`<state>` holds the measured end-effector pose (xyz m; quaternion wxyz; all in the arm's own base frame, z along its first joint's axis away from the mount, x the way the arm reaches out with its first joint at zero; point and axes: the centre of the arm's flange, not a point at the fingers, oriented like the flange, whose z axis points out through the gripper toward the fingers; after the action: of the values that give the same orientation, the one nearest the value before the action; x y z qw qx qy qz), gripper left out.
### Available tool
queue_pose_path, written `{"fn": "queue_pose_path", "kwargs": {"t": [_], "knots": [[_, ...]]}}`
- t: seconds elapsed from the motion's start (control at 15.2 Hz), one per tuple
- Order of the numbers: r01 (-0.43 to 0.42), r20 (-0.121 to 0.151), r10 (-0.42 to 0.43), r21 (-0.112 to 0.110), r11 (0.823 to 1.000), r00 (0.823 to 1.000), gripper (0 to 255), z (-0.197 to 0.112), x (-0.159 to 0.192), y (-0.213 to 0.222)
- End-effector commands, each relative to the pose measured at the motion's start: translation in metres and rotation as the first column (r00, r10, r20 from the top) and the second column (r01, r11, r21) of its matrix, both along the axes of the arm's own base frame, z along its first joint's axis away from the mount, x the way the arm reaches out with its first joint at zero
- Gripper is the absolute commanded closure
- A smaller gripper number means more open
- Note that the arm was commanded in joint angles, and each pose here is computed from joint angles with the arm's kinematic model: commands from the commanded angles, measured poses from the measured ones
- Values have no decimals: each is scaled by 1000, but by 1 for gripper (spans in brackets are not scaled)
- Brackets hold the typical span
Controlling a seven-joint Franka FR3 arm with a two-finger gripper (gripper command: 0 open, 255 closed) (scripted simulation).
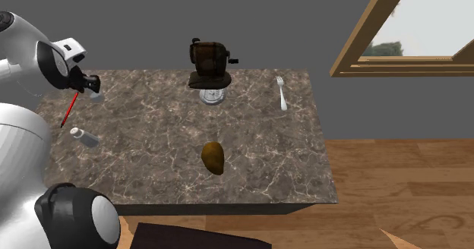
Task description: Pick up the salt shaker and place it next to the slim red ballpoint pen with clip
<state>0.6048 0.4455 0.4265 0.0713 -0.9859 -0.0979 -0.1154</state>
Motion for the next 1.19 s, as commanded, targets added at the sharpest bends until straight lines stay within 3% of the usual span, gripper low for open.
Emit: {"fn": "queue_pose_path", "kwargs": {"t": [0.0,0.2,1.12], "knots": [[1,1,-1,0,1000,1000,255,-5,0,27],[1,1,-1,0,1000,1000,255,-12,0,69],[1,1,-1,0,1000,1000,255,-80,0,69]]}}
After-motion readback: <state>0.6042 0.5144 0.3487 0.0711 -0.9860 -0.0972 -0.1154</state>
